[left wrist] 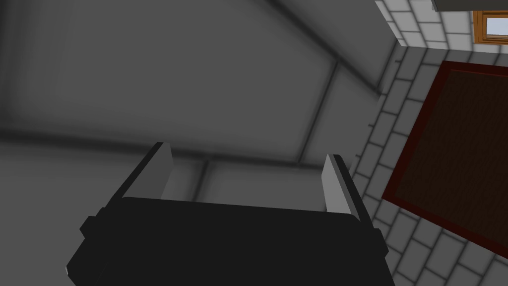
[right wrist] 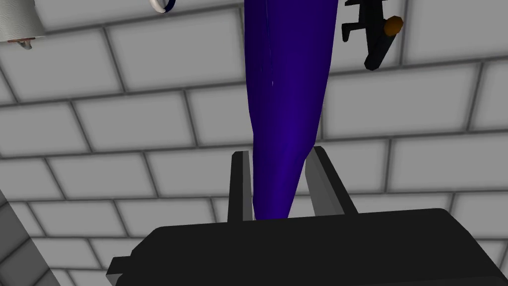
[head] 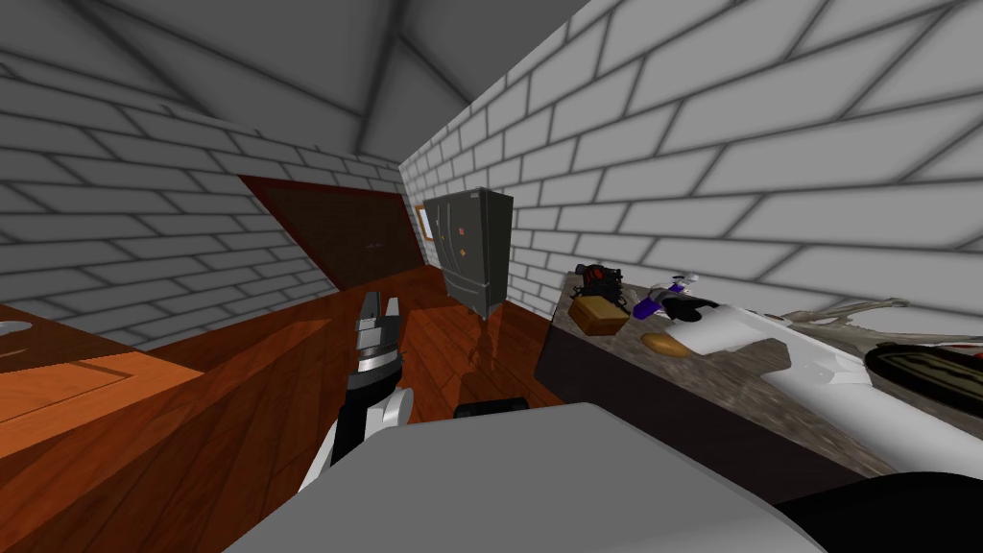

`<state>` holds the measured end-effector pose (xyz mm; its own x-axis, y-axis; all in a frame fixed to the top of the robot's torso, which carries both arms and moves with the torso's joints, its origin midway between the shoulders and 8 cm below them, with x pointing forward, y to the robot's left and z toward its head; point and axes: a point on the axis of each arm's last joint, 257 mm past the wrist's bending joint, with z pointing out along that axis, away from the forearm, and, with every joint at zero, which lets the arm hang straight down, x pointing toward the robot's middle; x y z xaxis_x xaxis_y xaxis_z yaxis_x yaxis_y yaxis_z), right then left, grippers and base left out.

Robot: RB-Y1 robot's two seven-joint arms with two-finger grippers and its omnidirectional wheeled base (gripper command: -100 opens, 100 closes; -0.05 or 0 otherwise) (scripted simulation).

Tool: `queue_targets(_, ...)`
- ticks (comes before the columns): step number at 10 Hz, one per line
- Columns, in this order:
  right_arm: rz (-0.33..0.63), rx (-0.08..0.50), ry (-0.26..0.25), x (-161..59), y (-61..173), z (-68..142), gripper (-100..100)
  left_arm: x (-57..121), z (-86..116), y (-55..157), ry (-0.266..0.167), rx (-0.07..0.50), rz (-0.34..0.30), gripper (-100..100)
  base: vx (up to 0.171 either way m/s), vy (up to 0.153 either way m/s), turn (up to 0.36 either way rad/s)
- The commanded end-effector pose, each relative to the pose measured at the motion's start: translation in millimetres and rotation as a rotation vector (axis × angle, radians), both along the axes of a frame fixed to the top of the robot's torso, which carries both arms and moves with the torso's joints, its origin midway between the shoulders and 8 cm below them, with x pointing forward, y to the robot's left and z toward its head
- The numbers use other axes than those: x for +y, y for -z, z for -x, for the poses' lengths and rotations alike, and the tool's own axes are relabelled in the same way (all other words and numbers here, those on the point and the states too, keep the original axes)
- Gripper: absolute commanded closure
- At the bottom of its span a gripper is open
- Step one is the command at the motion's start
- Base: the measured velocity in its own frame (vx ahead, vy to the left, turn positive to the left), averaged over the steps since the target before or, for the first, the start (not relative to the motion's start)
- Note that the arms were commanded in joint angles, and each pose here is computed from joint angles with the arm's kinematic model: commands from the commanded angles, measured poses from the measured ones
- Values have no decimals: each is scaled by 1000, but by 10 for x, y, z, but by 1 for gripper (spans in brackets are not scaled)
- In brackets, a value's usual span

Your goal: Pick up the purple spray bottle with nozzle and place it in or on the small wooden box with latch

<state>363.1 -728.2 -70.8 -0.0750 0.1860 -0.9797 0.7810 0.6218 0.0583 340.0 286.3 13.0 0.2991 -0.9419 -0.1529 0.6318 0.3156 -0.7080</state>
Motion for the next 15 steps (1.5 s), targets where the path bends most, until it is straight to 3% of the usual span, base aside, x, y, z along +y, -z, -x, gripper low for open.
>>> queue_targets(1,12,12,-33,131,-82,-97,100,0,0,0,0,0,0,0,49,76,-38)
queue_targets(5,36,49,-128,532,-216,-324,100,0,0,0,0,0,0,0,66,58,-37)
queue_targets(8,48,70,-177,737,-256,-420,100,0,0,0,0,0,0,0,63,48,-18)
queue_targets(9,43,63,-165,679,-245,-394,100,0,0,0,0,0,0,0,22,14,6)
queue_targets(10,44,64,-168,693,-246,-401,-100,0,0,0,0,0,0,0,0,0,0)
queue_targets(14,44,64,-168,693,-247,-401,-100,0,0,0,0,0,0,0,0,0,0)
queue_targets(15,44,64,-168,693,-247,-401,0,0,0,0,0,0,0,0,0,0,0)
